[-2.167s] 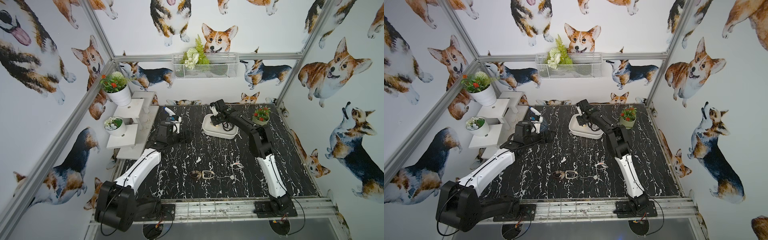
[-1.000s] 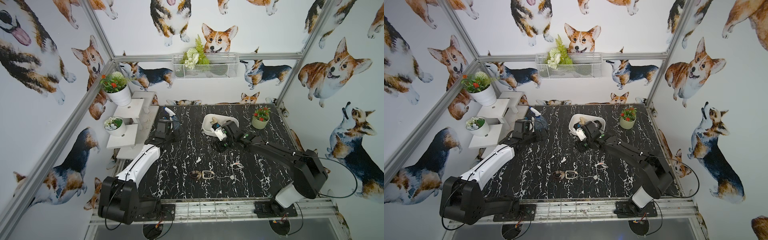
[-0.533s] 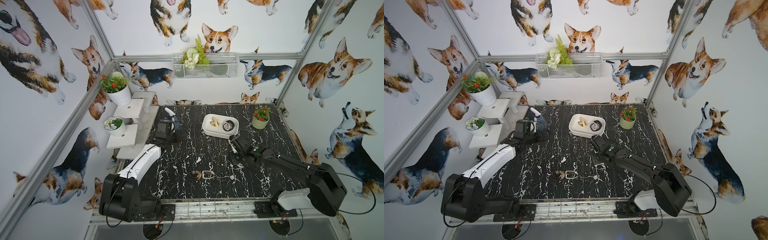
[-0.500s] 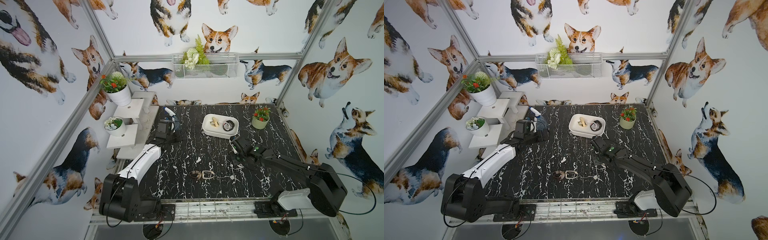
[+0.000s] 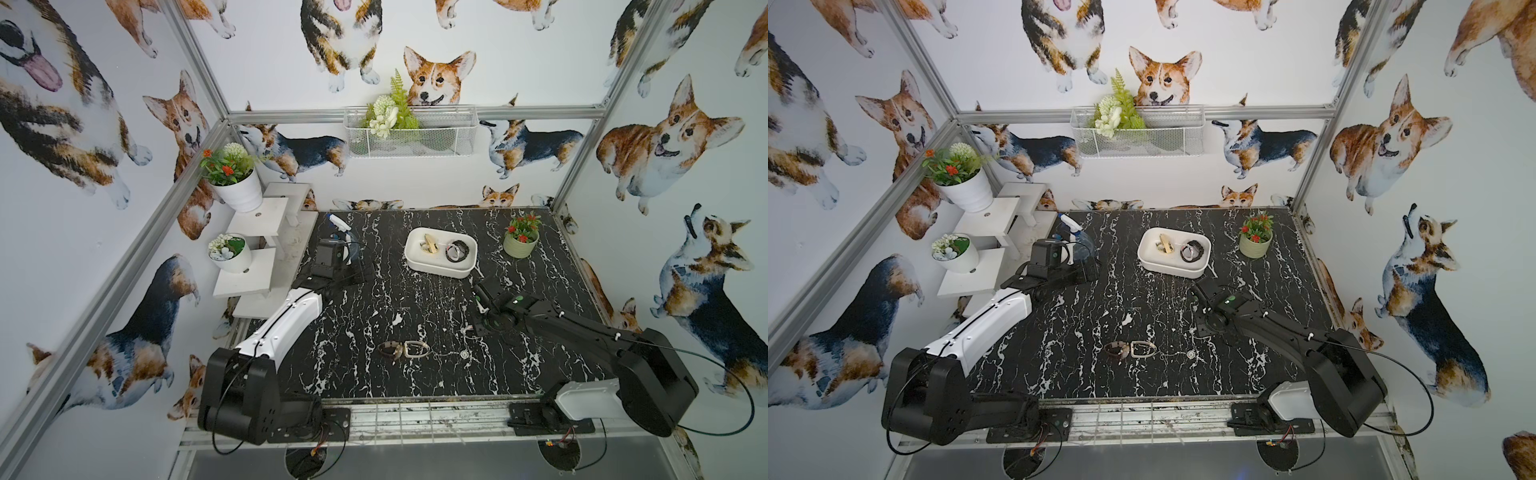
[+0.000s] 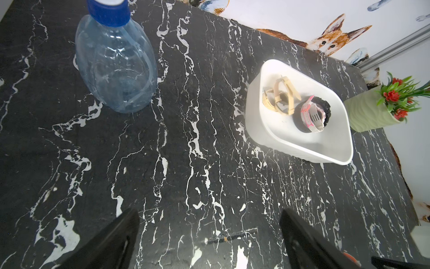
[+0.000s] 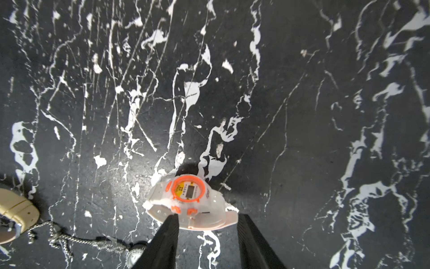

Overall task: Put the watch into the storage box
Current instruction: Pick up the watch at the center of the board.

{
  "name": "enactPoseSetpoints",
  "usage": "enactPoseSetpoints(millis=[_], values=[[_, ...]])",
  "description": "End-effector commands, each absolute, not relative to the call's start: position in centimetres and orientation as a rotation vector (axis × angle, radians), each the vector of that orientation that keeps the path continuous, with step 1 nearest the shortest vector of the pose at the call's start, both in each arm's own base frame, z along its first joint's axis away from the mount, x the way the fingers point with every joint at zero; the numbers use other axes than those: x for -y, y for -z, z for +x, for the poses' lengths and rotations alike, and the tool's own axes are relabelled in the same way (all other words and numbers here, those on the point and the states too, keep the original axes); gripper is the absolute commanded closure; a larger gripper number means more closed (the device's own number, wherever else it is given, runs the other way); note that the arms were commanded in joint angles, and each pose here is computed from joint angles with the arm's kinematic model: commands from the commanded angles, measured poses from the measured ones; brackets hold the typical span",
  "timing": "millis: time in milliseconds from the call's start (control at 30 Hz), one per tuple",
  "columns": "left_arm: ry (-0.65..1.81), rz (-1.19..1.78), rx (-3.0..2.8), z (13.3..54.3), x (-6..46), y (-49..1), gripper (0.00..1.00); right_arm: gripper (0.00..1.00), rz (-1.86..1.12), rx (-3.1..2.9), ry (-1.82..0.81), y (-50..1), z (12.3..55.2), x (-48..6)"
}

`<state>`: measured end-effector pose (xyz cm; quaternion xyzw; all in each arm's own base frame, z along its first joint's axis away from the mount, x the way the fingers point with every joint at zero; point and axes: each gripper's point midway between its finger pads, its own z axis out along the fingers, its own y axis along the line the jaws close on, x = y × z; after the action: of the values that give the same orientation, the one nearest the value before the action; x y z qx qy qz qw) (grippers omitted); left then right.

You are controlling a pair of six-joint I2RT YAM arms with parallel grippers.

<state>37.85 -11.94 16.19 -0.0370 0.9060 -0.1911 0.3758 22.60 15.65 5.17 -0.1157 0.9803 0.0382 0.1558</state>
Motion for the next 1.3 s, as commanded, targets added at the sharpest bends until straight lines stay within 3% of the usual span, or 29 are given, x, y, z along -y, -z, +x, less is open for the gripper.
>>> enactPoseSetpoints(millis=[0, 767, 1000, 1267], values=[[0.498, -0.078, -2.296, 38.1, 12.2, -16.6, 0.00, 0.53, -0.365, -2.849, -0.136, -4.9, 21.9, -16.0], [0.486, -0.076, -2.296, 38.2, 12.0, -16.4, 0.00, 0.53, -0.461, -2.872, -0.059, -4.2, 23.5, -17.0], [0.480, -0.076, -2.292, 38.1, 12.0, -16.5, 0.00, 0.46, -0.546, -2.851, 0.026, -4.9, 24.1, -17.1], [0.477, -0.072, -2.283, 38.0, 11.9, -16.8, 0.00, 0.46, -0.618, -2.866, -0.009, -4.5, 23.6, -17.7]])
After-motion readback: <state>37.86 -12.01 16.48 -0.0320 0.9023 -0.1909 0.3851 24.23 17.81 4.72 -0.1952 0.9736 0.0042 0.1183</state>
